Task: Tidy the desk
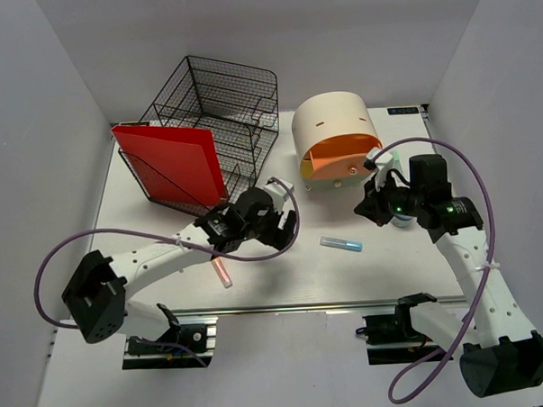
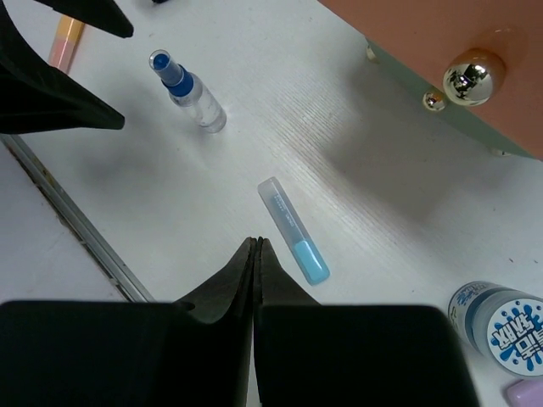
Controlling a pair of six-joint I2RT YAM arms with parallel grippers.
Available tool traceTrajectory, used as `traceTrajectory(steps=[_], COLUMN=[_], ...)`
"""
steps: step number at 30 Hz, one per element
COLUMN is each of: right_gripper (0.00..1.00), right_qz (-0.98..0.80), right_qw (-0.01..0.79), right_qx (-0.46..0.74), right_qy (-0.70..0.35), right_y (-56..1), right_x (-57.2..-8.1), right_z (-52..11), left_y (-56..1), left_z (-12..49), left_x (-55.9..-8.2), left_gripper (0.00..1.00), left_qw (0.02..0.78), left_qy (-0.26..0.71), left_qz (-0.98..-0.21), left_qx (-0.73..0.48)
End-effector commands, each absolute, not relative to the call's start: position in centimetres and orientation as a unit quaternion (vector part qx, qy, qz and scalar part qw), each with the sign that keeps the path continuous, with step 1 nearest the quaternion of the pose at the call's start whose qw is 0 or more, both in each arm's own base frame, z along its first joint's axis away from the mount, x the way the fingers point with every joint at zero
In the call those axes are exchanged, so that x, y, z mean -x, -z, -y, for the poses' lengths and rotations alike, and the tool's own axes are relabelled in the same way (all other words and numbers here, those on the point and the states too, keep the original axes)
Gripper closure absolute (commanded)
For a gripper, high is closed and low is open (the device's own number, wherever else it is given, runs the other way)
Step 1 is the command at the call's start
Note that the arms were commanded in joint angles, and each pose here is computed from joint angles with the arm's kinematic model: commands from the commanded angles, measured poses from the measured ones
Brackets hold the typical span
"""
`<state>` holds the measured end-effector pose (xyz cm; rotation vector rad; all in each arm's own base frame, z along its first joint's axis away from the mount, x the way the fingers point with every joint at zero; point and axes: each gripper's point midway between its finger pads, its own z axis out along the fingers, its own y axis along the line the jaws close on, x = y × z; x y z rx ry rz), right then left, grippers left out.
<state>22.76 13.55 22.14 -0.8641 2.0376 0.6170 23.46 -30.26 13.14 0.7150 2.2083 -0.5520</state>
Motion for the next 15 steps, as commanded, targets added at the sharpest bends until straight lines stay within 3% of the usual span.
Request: traceTrajectory(steps=[1, 15], right_gripper=[0.99, 0.99], right_qz=[-0.805, -0.804], right_qw=[0.410, 0.420], right_qx=[0.349, 0.342], right_qy=[-0.250, -0.244], right_y=[-22.1, -22.5], right_x=[-22.3, -22.7], right_z=[-13.4, -12.8], left_y=[-14.8, -12.1], left_z=[31.8, 33.4], left_x=[-24.5, -27.2], left_gripper=[0.06, 0.03], left_qw=[0.394, 0.388], left_qy=[0.217, 0.176], left_qz=[-0.836, -0.845], left_qx=[-0.316, -0.324])
